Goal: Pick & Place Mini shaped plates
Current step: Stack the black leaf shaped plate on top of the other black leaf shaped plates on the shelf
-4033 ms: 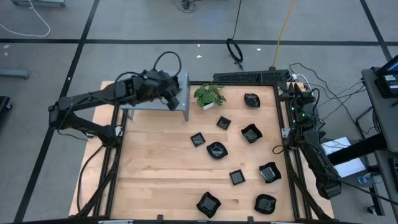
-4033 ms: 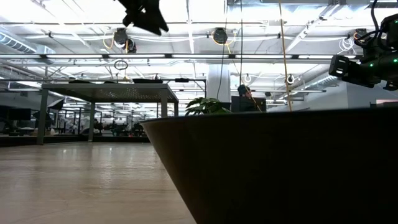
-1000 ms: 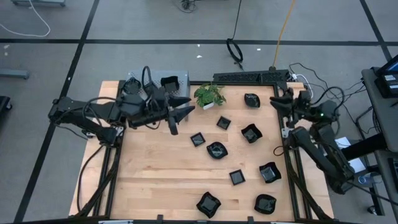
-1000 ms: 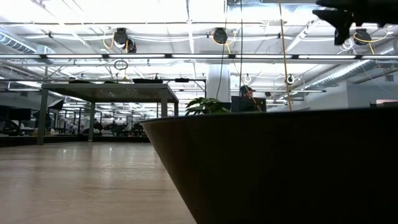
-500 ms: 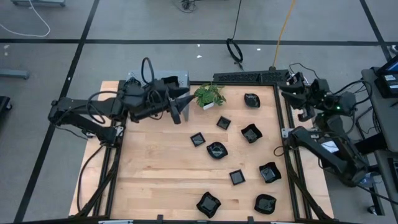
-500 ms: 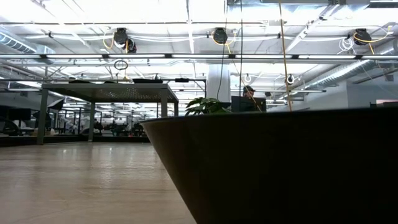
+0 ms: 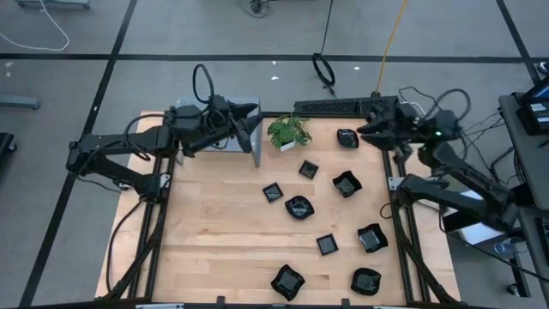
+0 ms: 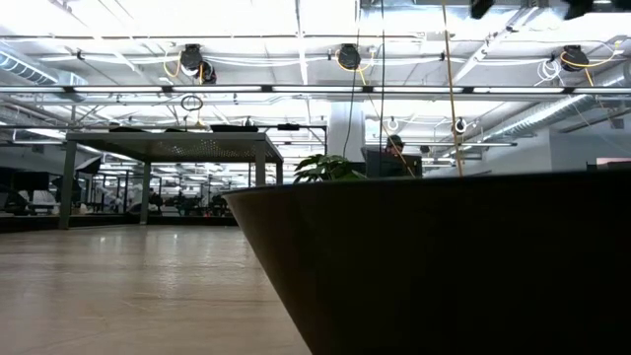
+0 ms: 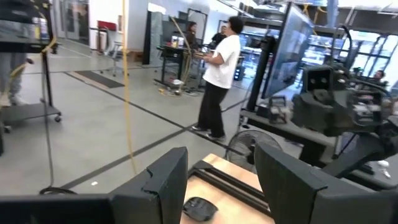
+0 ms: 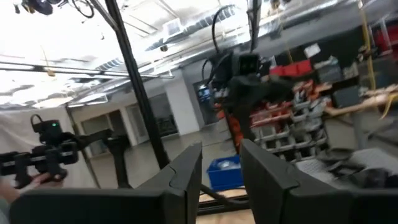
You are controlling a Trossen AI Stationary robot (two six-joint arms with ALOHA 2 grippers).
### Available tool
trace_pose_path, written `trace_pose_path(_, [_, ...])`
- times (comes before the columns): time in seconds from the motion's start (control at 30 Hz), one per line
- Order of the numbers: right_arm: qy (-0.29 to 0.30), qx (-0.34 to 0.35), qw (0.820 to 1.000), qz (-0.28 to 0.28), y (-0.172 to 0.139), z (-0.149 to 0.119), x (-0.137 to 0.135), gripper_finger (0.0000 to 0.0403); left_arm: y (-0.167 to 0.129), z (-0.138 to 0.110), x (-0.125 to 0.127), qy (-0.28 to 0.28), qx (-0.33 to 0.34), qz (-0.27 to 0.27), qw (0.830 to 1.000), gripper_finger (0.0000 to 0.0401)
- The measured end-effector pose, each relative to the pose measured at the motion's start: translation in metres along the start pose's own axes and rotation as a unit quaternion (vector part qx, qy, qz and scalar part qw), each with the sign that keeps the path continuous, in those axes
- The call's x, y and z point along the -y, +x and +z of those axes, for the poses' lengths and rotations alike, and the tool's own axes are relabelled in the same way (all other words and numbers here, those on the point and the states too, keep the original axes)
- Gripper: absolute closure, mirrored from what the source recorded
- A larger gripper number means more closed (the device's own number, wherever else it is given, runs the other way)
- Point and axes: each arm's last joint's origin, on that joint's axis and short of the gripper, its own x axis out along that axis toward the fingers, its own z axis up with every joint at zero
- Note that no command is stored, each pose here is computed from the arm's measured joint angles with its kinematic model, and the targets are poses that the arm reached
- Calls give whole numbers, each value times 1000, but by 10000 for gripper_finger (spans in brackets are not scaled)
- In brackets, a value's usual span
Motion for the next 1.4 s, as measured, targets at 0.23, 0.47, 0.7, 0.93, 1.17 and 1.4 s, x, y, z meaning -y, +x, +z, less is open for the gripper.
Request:
trace_pose_path(0.23, [28, -40, 998, -42, 22, -26, 8, 303, -11, 14, -15, 15, 13, 19, 1000, 210])
trace_pose_path(0.47, [6, -221, 936, -273, 25, -51, 12, 303, -29, 29, -28, 0, 28, 30, 999, 210])
trace_pose_path(0.7, [22, -395, 848, -352, 43, -79, 12, 303, -32, 30, -31, 1, 18, 5, 1000, 210])
trace_pose_path(0.93, [2, -487, 821, -298, 74, -121, 15, 303, -33, 29, -28, -28, 12, -7, 999, 210])
trace_pose_path(1.17, [-124, -545, 807, -190, 96, -163, 20, 303, -37, 22, -16, -100, -37, -105, 989, 210])
trace_pose_path(1.4, [-147, -592, 789, -74, 103, -200, -4, 303, -45, 11, 1, -168, -106, -152, 968, 210])
